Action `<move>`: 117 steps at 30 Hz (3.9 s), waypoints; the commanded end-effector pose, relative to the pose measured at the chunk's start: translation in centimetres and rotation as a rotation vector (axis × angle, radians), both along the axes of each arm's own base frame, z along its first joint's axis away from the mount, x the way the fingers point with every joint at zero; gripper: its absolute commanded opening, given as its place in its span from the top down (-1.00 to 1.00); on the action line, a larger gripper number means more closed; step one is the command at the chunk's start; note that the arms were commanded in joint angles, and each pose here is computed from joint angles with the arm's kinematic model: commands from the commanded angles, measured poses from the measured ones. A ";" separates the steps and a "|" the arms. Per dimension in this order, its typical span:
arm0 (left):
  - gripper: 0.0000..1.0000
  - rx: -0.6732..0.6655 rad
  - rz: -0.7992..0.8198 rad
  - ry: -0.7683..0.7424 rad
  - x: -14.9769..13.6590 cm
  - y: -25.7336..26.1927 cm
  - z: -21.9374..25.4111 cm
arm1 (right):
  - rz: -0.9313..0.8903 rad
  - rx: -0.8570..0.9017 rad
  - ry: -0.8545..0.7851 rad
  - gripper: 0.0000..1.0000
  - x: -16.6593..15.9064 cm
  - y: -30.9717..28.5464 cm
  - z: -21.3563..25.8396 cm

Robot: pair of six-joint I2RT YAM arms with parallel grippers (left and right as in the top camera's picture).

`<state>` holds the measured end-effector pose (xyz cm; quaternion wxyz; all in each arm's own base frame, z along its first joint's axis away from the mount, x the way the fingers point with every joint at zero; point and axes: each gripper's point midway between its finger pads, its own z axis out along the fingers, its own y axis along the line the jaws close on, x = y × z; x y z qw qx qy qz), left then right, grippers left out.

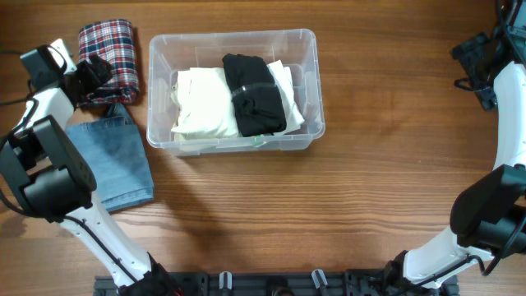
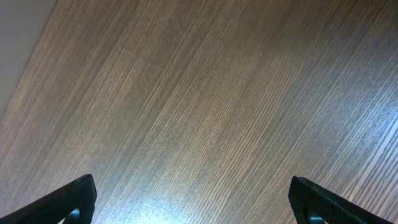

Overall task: Pack container
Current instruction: 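Grasp the folded red-plaid shirt with the left gripper, then lift the plaid shirt and carry it right over the bin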

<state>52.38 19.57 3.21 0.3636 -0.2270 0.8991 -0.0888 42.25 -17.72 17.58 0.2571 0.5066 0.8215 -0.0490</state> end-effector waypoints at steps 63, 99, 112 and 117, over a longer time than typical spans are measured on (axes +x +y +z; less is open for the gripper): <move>0.77 -0.189 -0.064 0.106 -1.2 -4.5 -4.2 | -0.001 0.015 0.011 -0.99 0.2 0.3 -0.8; 0.92 -0.363 -0.402 -0.599 -10.1 -14.7 37.2 | 0.000 0.015 0.011 -1.00 0.2 0.3 -0.8; 0.92 -0.633 -0.563 -0.138 -11.4 -31.6 29.0 | 0.000 0.015 0.011 -0.99 0.2 0.3 -0.8; 0.92 -0.609 -0.428 -0.001 -10.1 -36.1 24.8 | -0.001 0.015 0.011 -0.99 0.2 0.3 -0.8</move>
